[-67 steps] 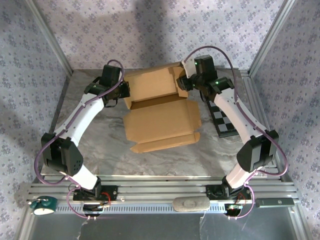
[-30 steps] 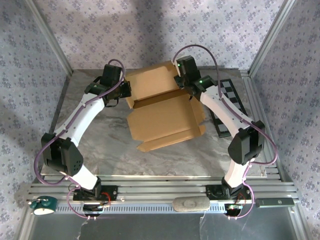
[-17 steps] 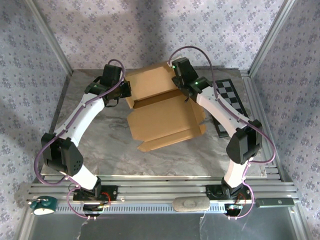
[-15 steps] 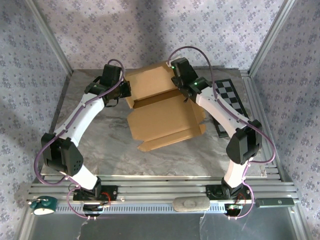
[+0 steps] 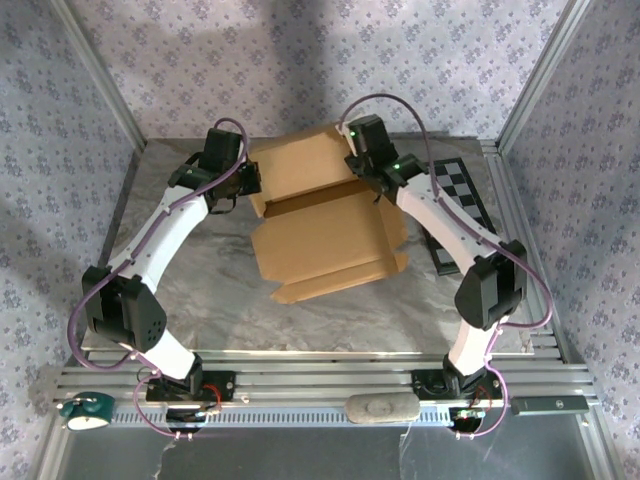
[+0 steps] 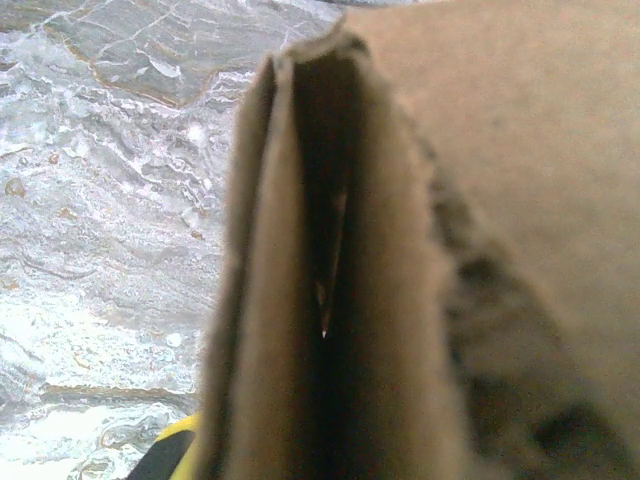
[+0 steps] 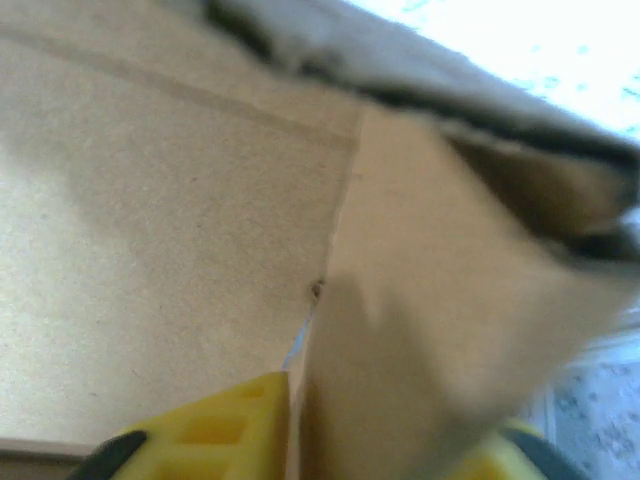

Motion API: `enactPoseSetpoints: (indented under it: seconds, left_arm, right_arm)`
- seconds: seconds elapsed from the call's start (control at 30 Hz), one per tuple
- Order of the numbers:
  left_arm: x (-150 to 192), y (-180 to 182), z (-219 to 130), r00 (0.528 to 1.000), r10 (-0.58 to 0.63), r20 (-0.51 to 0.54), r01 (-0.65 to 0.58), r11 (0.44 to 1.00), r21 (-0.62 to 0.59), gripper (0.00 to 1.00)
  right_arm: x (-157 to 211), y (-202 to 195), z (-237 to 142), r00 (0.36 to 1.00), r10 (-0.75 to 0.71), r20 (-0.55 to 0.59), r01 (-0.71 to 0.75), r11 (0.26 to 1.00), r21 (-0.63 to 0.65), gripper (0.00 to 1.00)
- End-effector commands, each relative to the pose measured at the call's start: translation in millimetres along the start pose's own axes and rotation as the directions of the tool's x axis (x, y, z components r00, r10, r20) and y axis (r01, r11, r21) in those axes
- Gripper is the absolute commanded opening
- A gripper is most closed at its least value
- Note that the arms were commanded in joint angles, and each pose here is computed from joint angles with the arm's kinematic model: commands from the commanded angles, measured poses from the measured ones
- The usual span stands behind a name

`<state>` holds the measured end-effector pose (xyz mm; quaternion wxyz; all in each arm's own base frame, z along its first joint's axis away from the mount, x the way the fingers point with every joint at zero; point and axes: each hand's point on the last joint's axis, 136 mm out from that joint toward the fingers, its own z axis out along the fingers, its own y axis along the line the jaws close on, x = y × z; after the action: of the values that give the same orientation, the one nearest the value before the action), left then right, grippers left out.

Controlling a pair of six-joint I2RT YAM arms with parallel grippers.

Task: Fold the paper box

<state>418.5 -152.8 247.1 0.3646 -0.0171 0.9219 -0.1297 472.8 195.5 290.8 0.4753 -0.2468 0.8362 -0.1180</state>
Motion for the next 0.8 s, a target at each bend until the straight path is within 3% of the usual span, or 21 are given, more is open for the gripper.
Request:
enactPoseSetpoints:
  seconds: [0.0, 0.1, 0.77]
  left_arm:
    - [-17, -13, -16, 0.999, 0.003, 0.043, -0.005, 0.999, 0.05, 0.0]
    - [-17, -13, -14, 0.999, 0.001, 0.042, -0.003, 0.999, 0.049, 0.0]
    - [-16, -10, -12, 0.999, 0.004, 0.034, -0.005, 0.999, 0.036, 0.0]
  right_arm:
    - [-7, 9, -30, 0.994, 0.099, 0.055, -0.084, 0.968, -0.235, 0.42]
    - [-18, 8, -50, 0.985, 0.138, 0.104, -0.1, 0.946, -0.309, 0.51]
    - [-6, -16, -61, 0.964, 0.25, 0.092, -0.218, 0.939, -0.266, 0.52]
